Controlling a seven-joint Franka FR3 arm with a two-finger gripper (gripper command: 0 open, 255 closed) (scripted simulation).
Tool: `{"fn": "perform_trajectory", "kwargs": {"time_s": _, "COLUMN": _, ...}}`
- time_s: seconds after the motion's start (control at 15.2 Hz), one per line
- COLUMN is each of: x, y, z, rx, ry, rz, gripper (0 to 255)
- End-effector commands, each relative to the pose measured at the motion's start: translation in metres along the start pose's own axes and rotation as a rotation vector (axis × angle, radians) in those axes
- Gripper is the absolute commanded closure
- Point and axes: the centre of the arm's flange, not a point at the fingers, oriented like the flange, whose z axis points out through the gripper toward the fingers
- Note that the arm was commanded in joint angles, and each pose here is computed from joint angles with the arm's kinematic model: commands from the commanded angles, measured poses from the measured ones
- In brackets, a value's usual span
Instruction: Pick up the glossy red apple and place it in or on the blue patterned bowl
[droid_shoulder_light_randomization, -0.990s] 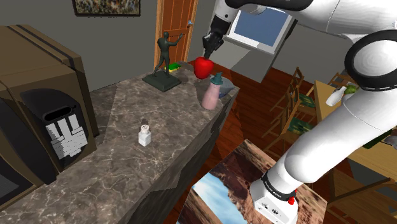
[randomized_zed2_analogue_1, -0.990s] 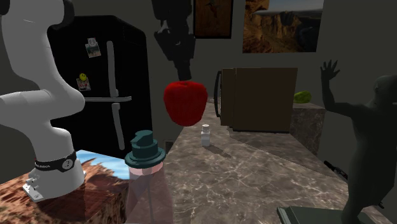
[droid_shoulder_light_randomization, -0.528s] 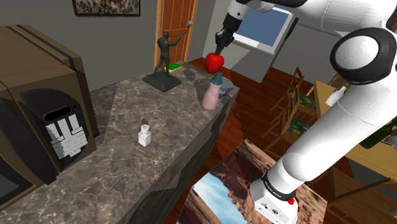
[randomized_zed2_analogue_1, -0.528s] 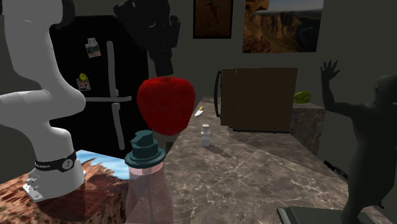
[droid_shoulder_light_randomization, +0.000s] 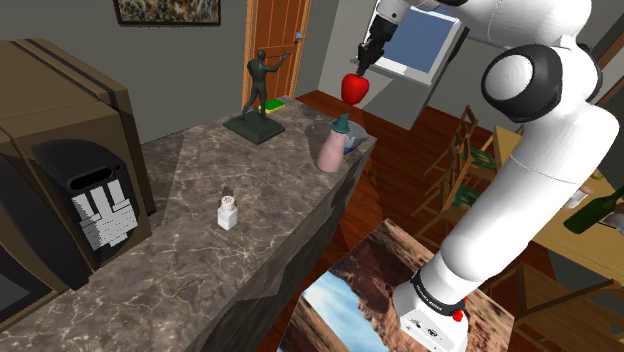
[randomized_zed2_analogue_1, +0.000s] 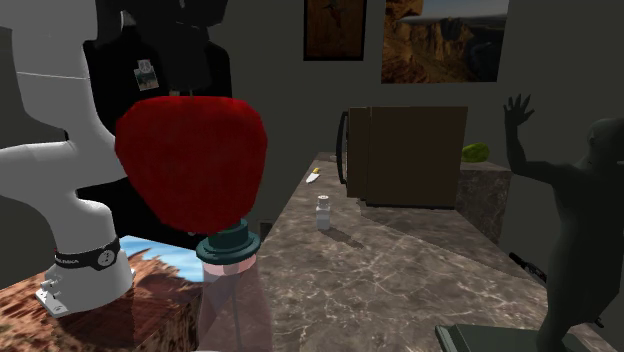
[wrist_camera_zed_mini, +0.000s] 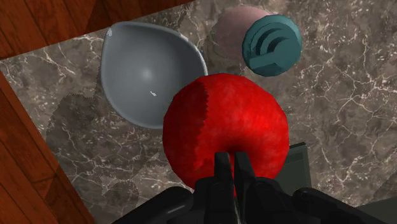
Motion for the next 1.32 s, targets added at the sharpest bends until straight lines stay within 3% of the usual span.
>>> {"fn": "perform_trajectory", "kwargs": {"time_s": 0.0, "x": 0.002, "y": 0.031, "z": -0.006, "rx": 0.000, "ry": 0.000, "rz": -0.002, "gripper": 255}}
{"fn": "perform_trajectory", "kwargs": {"time_s": 0.2, "x": 0.007, "y": 0.073, "z": -0.016, "rx": 0.000, "ry": 0.000, "rz": -0.002, "gripper": 255}}
{"fn": "perform_trajectory", "kwargs": {"time_s": 1.25, "x": -0.005, "y": 0.080, "z": 0.067, "rx": 0.000, "ry": 0.000, "rz": -0.002, "gripper": 255}}
